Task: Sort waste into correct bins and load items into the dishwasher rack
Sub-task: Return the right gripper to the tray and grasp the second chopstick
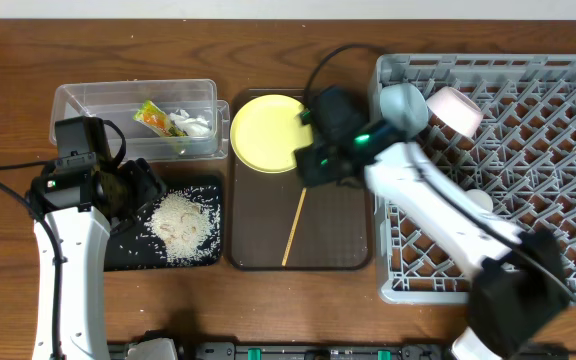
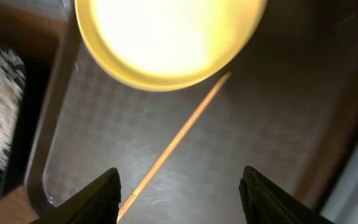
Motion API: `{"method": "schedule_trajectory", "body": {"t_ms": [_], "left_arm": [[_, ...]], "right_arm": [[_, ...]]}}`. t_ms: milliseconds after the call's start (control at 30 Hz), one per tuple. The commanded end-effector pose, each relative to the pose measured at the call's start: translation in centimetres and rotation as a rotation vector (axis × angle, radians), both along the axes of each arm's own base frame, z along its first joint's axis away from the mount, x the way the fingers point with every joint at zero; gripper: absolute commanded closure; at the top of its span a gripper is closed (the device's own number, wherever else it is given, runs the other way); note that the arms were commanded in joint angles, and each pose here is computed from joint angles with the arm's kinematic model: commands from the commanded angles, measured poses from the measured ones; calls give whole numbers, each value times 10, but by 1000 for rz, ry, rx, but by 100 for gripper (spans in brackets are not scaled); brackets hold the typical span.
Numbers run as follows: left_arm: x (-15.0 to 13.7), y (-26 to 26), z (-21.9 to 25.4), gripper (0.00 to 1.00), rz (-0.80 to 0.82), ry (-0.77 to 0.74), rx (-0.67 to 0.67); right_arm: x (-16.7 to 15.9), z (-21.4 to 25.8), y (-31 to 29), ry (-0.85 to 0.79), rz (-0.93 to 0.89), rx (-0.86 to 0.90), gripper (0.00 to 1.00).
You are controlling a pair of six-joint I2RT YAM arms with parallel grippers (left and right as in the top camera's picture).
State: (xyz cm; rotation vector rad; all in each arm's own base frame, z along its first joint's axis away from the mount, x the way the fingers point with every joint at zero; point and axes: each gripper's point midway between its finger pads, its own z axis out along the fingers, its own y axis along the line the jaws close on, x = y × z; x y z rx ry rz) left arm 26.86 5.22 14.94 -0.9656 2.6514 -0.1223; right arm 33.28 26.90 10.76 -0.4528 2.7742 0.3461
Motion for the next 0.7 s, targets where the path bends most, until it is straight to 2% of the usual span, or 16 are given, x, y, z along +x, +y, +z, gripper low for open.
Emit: {"method": "schedule_trajectory", "body": {"t_ms": [0, 100, 267, 333, 400, 533, 667], "left_arm": [[1, 2, 3, 23, 8, -8, 3], [1, 1, 3, 23, 8, -8, 2], [1, 2, 3, 23, 8, -8, 3], [1, 1, 3, 23, 8, -8, 2], [1, 1, 3, 23, 8, -8, 2], [1, 1, 3, 23, 8, -8, 2], [1, 1, 3, 23, 8, -8, 2]], "right_arm": [[-11, -31, 14, 56, -58, -55, 41], [-22, -61, 21, 94, -79, -118, 40], [-36, -94, 25, 144, -82, -183, 45], [-38, -101, 24, 163, -96, -197, 51], [-39, -104, 22, 171, -103, -204, 63], [-39, -105, 16, 176, -118, -227, 72], [-42, -106, 6, 202, -137, -251, 90]]}}
